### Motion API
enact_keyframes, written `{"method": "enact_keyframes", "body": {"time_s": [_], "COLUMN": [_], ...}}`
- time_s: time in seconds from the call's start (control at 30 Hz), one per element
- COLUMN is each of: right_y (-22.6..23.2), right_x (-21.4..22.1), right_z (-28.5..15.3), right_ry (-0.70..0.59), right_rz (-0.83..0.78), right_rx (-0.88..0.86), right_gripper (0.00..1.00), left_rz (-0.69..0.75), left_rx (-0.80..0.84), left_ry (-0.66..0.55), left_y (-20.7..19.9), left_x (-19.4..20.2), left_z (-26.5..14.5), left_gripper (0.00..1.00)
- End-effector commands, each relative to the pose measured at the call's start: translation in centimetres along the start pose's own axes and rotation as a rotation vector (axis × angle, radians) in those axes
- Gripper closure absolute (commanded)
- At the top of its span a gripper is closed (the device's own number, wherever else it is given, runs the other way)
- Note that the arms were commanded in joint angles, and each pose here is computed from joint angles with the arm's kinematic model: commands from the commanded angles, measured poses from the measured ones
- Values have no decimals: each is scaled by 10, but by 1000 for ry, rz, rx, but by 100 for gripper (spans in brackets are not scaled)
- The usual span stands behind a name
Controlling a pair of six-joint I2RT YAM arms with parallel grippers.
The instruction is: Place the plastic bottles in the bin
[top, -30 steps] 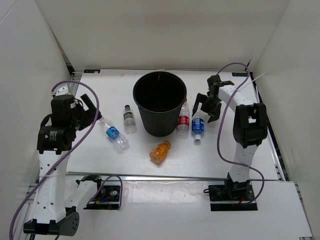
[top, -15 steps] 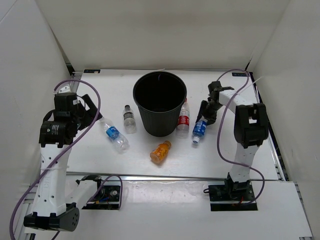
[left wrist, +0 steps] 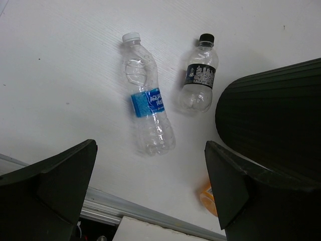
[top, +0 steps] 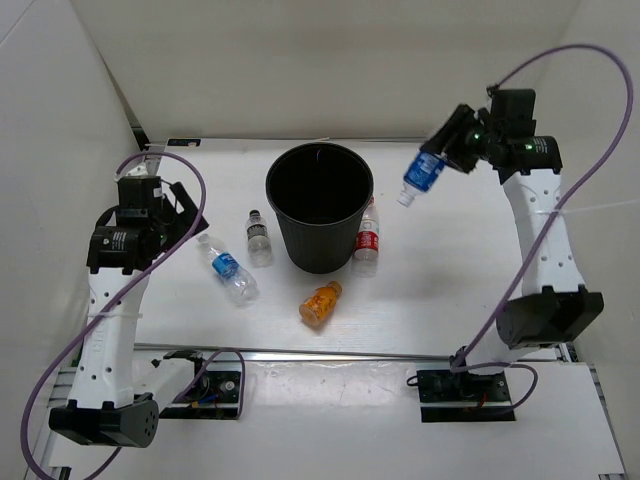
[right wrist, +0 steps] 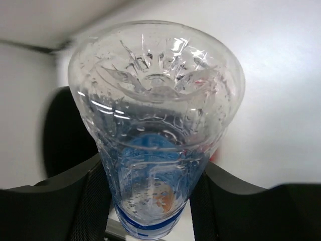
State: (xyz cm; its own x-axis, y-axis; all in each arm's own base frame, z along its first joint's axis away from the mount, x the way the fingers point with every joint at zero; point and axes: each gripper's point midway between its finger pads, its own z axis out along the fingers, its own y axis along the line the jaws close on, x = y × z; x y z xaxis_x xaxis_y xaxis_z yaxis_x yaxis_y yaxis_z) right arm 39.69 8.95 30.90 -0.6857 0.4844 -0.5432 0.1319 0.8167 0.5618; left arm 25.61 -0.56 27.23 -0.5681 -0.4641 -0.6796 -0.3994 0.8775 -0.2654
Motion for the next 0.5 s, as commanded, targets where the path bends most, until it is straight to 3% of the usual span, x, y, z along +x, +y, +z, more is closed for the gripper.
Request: {"method": "enact_keyframes", "body": {"time_s": [0.0,0.1,0.17,0.23,0.37,0.4,0.43,0.47], "right_y": [83,142,180,213,236,241,242,245], "right_x": [-14,-32,-17,-3,25,24,28,38], "right_z": [-45,-70,-64,-66,-22,-19,-11,0], "right_ry": [-82,-164,-134,-149,-127,-152,-155,-134], "right_rz": [-63,-136,-249,-345,-451,-481,-491,-507], "right_rx": [-260,-471,-573,-623,-582,-570,-549,-539], "right_gripper": [73,71,71,71,69,67,51,47], "left_rz": [-3,-14,-28,-73,-78,-75,-111,-121], "left_rx": [50,95,113,104,108,93,78,59], "left_ry": [-54,-61,-58,-38,1,24,49,58], "left_y": [-11,-17,-20,-20,-21,-18,-16,-11], "left_x": [-15,-13,-10,-5,2,8,15,18], "left_z": [-7,-6,-5,-4,-2,4,7,12], "left_gripper": [1,1,1,1,1,1,1,1]}}
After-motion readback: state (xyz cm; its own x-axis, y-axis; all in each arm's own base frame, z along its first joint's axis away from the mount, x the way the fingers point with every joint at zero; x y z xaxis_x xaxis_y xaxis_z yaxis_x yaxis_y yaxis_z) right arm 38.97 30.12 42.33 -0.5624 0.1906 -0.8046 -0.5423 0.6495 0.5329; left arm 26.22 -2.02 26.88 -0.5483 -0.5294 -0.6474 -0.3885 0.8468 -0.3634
